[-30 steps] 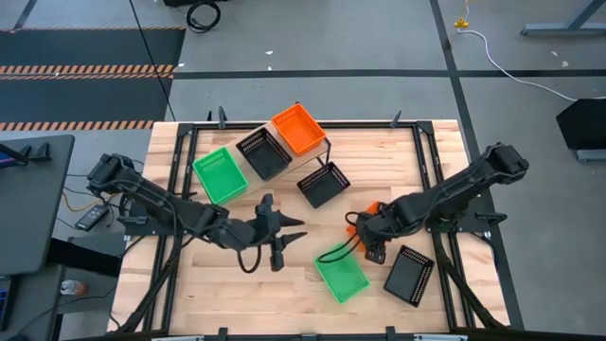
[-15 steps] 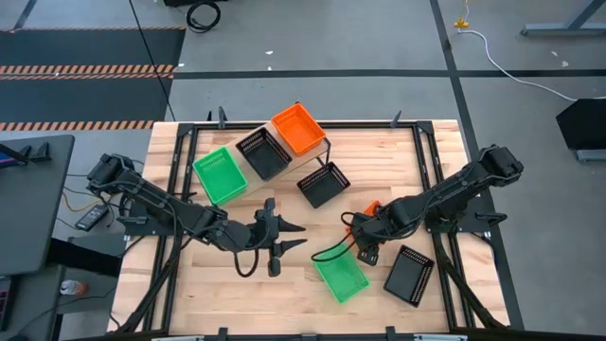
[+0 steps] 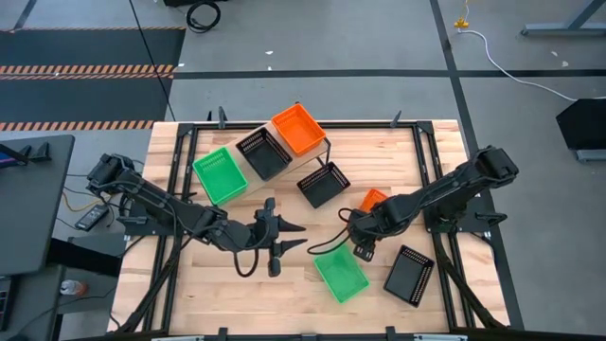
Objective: Stack baskets on shelf by color
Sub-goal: Stack the orange basket on the orange baskets on the shelf
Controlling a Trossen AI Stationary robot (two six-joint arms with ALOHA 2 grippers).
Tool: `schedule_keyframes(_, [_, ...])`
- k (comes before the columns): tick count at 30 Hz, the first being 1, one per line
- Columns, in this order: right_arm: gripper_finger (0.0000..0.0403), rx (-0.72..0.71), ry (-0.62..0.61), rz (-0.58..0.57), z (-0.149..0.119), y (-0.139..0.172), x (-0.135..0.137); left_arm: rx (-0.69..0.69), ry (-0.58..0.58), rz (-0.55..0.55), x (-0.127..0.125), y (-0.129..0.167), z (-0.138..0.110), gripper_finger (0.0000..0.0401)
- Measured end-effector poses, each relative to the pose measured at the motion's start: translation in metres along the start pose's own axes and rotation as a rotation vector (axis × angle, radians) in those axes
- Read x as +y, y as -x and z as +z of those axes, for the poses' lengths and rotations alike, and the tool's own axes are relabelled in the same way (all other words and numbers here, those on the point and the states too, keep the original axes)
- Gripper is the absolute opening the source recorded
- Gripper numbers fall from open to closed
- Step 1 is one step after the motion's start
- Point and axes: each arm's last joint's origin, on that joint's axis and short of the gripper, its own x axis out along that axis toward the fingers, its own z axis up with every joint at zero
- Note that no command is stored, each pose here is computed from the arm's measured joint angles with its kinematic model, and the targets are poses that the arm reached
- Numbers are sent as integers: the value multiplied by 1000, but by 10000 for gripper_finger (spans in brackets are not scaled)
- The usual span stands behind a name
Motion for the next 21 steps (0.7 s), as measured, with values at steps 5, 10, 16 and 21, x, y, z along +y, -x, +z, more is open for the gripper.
schedule_keyframes(5, [236,-23,41,-81,-1,-3,-4,-3,-9,0,0,0,0,128])
schedule_keyframes(10, [220,-39,114,-151,-1,-4,-7,-2,4,-16,-5,3,0,128])
schedule_keyframes(16, [122,-40,185,-165,-1,-5,-7,-1,2,-31,-9,6,-1,128])
schedule_keyframes(21, [18,-38,291,-182,2,-5,-10,-2,5,-28,-9,6,-1,128])
